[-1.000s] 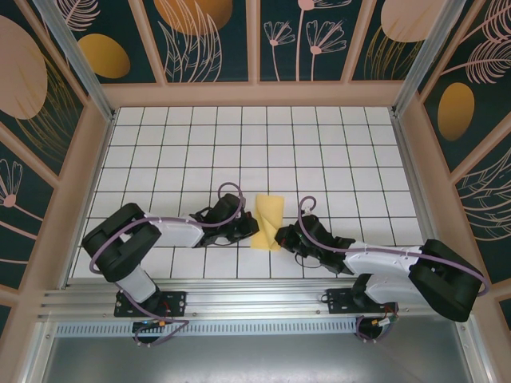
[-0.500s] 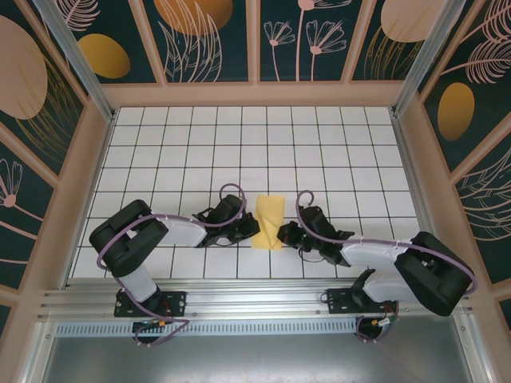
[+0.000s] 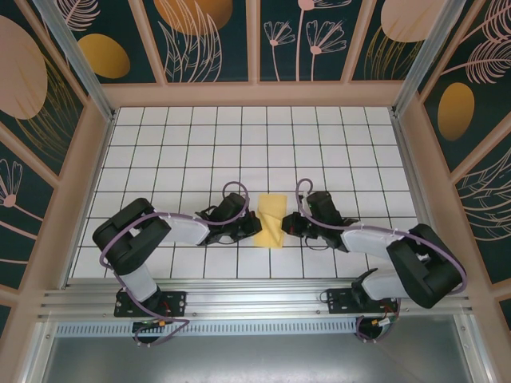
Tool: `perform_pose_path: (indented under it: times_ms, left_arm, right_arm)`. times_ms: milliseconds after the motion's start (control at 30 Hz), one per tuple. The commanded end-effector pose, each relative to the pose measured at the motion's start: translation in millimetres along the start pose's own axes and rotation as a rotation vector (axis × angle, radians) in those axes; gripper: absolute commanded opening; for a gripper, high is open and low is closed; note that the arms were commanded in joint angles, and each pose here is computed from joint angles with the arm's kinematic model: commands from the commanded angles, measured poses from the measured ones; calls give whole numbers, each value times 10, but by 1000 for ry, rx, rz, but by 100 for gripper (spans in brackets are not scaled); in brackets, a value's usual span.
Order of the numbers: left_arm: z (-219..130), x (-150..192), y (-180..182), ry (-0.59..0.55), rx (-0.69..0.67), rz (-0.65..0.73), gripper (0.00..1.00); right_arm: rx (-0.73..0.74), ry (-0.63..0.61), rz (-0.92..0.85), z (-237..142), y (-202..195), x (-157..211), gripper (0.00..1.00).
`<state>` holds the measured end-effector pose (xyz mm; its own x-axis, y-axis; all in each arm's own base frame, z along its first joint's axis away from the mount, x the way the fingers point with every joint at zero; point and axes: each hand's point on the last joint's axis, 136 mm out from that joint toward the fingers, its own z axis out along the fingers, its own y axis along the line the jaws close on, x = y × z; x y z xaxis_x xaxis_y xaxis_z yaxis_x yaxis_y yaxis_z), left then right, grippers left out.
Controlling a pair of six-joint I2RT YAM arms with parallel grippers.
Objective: Fold a paper plane with a square sheet of paper (pick it up from the middle)
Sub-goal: Fold the triangle a second time at the center of the table.
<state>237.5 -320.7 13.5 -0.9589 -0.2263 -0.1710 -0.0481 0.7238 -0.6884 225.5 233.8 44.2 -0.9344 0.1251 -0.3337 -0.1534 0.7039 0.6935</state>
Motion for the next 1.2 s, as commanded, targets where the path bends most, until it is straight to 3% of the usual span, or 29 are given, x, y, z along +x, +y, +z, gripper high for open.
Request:
perform_pose_path:
  times_ms: [0, 433, 1167]
  left_arm:
    - [63, 79, 434, 14, -169, 22, 3]
    - [6, -116, 412, -49, -244, 101, 6]
    - [51, -98, 414, -32, -247, 100, 8]
  right_arm:
    - [-40, 54, -85, 30, 87, -31, 0]
    - [0, 87, -90, 110, 17, -81, 0]
    - [42, 139, -114, 200, -165, -179, 0]
